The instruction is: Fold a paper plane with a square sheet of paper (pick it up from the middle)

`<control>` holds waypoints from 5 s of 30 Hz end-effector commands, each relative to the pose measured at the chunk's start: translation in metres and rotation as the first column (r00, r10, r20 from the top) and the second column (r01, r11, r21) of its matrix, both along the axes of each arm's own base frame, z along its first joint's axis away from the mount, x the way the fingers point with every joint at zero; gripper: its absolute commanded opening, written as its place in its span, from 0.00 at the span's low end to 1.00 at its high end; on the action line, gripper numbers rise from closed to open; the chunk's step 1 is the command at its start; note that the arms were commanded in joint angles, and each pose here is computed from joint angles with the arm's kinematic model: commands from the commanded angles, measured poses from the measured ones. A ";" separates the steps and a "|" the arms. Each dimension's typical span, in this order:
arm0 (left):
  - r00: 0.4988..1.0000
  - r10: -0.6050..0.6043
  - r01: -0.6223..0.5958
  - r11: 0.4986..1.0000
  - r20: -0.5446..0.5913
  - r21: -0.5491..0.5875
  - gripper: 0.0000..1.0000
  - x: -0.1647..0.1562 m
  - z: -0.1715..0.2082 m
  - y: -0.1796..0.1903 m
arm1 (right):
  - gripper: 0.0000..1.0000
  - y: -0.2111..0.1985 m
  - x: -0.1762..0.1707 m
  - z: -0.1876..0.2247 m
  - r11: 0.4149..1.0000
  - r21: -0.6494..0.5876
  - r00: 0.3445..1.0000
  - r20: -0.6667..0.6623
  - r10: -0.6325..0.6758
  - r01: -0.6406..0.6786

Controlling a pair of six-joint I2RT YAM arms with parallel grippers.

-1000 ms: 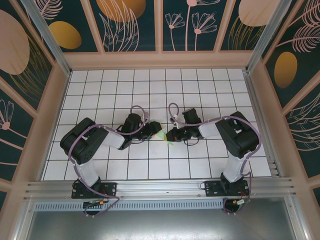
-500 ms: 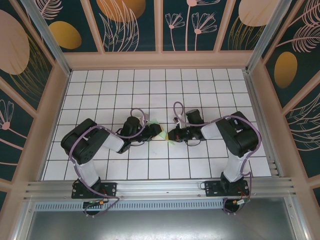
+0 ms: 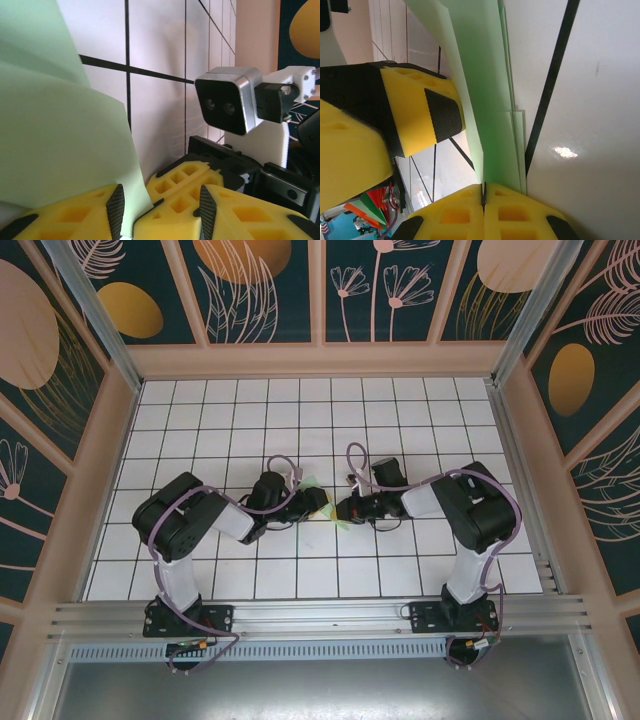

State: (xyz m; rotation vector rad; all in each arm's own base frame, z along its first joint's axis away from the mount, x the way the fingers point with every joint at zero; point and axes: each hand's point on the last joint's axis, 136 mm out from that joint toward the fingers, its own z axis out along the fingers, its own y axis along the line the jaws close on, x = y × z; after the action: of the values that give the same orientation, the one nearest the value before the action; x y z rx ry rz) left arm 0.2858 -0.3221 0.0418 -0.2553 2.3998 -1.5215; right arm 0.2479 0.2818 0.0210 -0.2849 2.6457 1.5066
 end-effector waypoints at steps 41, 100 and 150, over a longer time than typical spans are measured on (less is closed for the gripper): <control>0.967 0.115 -0.048 0.959 -0.226 0.281 0.38 -0.011 -0.072 0.027 | 0.14 -0.033 -0.032 -0.005 0.983 -0.180 0.999 -0.002 0.041 -0.040; 0.997 0.023 -0.006 0.973 -0.070 0.232 0.43 0.021 -0.010 0.007 | 0.01 -0.008 -0.013 0.018 0.973 -0.190 0.952 0.251 0.176 -0.130; 0.995 -0.019 0.035 0.985 -0.100 0.171 0.40 -0.004 -0.033 -0.003 | 0.00 -0.008 -0.023 -0.013 0.994 -0.070 0.996 -0.017 0.083 -0.084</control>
State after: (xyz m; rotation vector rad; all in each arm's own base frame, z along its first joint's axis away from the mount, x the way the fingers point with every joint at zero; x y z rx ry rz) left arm 0.2833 -0.3312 0.0343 -0.1990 2.5139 -1.4311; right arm 0.2323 0.2763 0.0204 -0.4122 2.6815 1.4506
